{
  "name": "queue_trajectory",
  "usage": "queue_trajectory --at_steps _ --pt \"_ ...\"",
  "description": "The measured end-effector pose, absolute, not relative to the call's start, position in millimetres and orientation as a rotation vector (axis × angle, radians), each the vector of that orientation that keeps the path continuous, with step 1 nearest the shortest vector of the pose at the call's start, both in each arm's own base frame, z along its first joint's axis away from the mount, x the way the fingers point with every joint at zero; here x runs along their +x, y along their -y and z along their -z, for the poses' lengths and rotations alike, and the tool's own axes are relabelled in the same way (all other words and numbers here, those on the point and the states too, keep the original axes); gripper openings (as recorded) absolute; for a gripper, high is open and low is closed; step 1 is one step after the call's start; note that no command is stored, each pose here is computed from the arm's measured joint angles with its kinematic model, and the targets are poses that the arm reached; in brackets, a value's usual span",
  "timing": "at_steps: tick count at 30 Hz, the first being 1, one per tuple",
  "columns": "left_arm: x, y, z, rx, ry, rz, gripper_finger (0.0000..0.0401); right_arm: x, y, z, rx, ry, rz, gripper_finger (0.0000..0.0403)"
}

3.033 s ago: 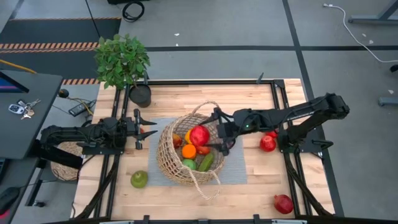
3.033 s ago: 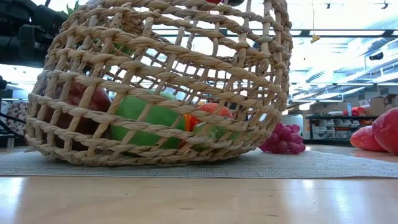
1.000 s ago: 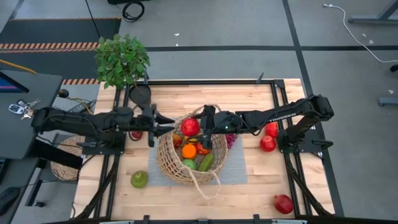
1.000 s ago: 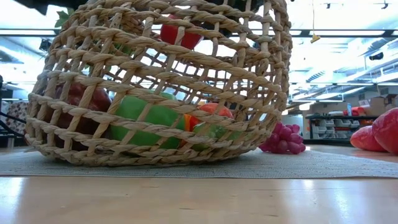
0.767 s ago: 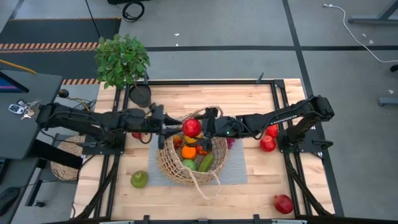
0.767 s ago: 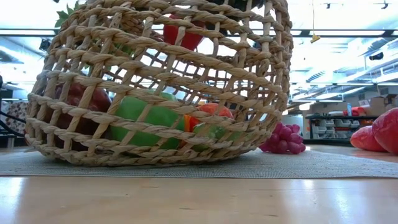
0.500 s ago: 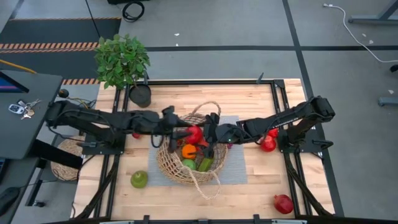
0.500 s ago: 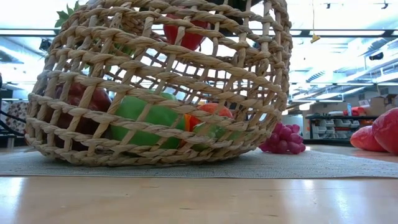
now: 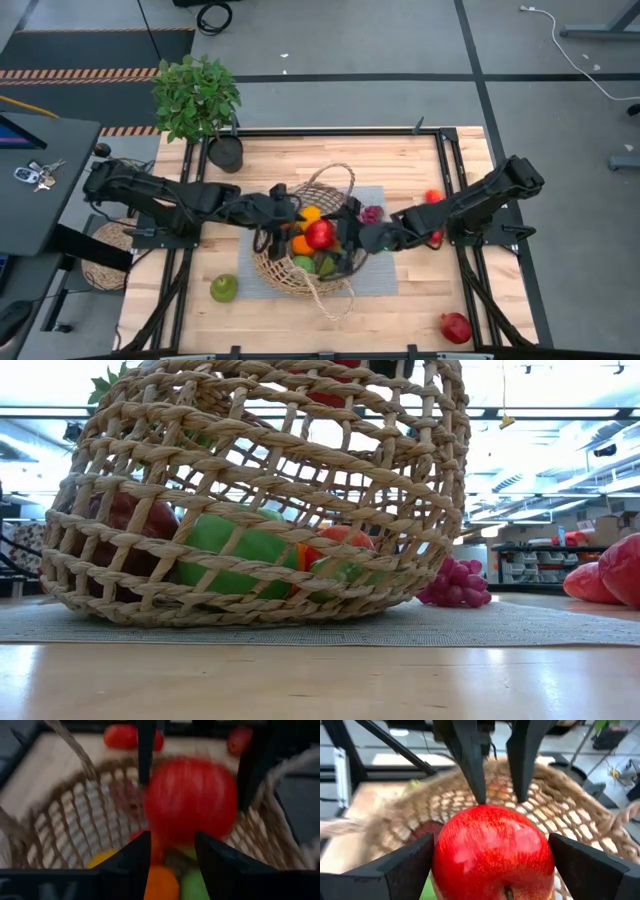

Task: Build produce basket
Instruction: Put the red apple into the brown basket

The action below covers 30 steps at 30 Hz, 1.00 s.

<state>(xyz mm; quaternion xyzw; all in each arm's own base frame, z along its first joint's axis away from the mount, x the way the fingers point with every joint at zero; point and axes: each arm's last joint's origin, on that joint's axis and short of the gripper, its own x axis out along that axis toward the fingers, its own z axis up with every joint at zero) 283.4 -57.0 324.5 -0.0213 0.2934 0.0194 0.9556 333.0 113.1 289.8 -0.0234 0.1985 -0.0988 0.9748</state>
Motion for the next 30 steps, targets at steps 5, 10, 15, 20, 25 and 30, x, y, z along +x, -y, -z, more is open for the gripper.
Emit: queue_trajectory --at_steps 5,10,15,20,25,30 --pt "271.7 67.3 -323.7 -0.063 -0.678 -0.025 0.016 323.8 -128.4 -301.2 -0.08 -0.336 0.187 0.0391" --pt "265.3 79.8 -334.8 -0.083 -0.599 0.01 0.016 320.9 -136.9 -301.2 -0.049 -0.314 0.217 0.0391" --pt "265.8 81.8 -347.5 -0.062 -0.469 -0.043 0.016 330.0 -134.1 -288.7 -0.021 -0.332 0.272 0.0391" --pt "272.8 80.6 -350.6 -0.065 -0.403 -0.079 0.016 349.5 -129.8 -264.8 -0.092 -0.349 0.329 0.0391" --pt "286.4 76.7 -342.5 -0.042 -0.404 -0.107 0.016 362.1 -126.8 -258.9 -0.115 -0.295 0.356 0.0391" --pt "296.4 72.8 -328.1 -0.008 -0.471 -0.129 0.016 358.7 -138.5 -262.2 -0.108 -0.262 0.334 0.0398"
